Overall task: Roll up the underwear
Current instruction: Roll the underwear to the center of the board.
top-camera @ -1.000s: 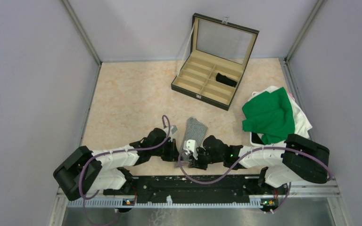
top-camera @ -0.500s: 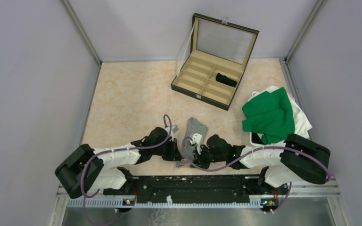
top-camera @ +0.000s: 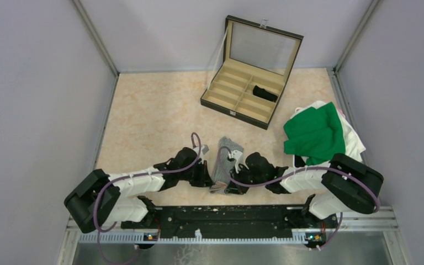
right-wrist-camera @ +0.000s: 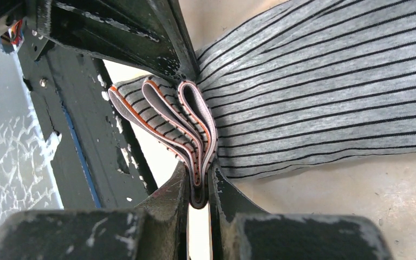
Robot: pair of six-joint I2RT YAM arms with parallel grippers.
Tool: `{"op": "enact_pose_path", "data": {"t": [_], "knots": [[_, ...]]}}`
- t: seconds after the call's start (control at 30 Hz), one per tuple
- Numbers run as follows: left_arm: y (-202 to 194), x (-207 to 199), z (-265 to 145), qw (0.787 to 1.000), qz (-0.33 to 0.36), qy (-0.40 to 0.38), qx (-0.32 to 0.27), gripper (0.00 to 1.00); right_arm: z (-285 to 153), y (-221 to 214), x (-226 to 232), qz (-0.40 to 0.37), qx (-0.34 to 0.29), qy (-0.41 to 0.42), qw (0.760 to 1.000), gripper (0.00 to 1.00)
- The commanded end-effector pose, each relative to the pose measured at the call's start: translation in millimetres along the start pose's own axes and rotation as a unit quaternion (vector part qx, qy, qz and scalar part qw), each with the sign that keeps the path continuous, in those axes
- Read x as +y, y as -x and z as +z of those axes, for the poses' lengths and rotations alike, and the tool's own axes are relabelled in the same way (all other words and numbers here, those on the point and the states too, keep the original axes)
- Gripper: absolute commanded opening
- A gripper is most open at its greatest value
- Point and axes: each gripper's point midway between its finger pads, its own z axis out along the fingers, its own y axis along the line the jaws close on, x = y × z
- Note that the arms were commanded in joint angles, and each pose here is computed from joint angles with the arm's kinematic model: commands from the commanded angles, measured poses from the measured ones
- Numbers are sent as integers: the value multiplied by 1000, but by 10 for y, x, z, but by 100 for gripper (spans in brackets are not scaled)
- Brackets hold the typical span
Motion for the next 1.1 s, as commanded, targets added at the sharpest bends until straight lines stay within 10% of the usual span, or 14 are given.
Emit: {"op": "enact_pose_path", "data": {"t": [0.0, 0.4, 1.07], "knots": [[278, -132, -84, 999, 15, 4, -42, 0, -40, -336, -188, 57, 61, -28, 996, 0], [602, -356, -551, 988, 57, -10, -145, 0, -60, -333, -374, 160, 101, -69, 979, 0], [-38, -690, -460, 978, 163, -65, -113, 0, 18, -236, -496, 214, 114, -94, 966, 0]]}}
